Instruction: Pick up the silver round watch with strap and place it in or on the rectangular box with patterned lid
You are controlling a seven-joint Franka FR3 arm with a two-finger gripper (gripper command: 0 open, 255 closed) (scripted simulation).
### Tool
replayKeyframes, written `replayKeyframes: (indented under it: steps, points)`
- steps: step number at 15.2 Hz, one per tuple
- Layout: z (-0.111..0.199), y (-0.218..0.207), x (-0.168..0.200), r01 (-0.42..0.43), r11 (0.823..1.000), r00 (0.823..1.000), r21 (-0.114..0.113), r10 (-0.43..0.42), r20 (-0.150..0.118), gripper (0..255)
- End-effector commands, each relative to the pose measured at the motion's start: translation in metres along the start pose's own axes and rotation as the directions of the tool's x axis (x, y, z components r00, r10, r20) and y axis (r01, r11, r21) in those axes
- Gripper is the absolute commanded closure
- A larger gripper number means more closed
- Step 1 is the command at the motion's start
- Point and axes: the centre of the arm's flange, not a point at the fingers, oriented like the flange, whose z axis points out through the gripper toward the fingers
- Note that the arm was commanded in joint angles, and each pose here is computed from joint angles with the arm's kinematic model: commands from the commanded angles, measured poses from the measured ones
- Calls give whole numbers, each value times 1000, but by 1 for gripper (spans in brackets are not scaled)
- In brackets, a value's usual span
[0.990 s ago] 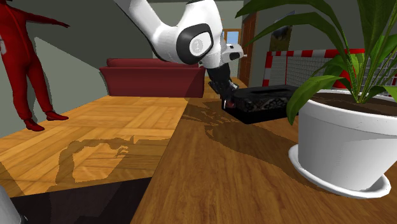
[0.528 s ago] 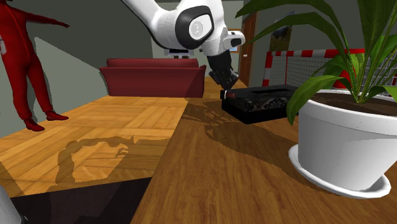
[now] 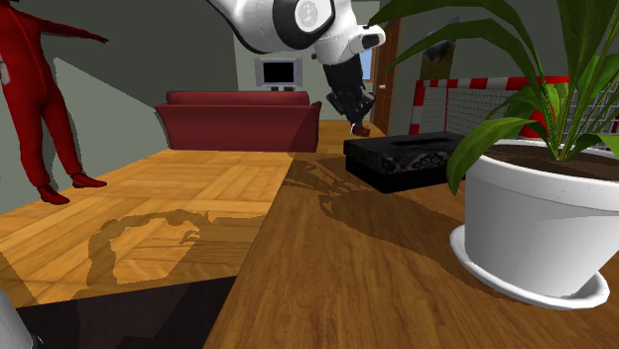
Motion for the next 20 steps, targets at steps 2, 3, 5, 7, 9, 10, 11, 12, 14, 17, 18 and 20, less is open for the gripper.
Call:
replayKeyframes:
  steps: [2,3,5,7,9,10,11,12,14,17,18,20]
  points:
    - [-15,-1,6,0,1000,1000,0,0,1,255]
    - [-20,-2,9,0,1000,1000,0,0,1,255]
    - [-29,-2,14,0,1000,1000,0,0,1,255]
    - [-38,-3,19,0,1000,1000,0,0,1,255]
    - [-48,-3,24,0,1000,1000,0,0,1,255]
    - [-51,-3,26,0,1000,1000,0,0,1,255]
    - [-46,0,38,0,1000,1000,0,0,1,255]
    - [-41,3,50,0,1000,1000,0,0,1,255]
    - [-31,9,73,0,1000,1000,0,0,1,255]
    - [-16,18,109,0,1000,1000,0,0,1,255]
    - [-11,21,121,0,1000,1000,0,0,1,255]
    - [-1,27,144,0,1000,1000,0,0,1,255]
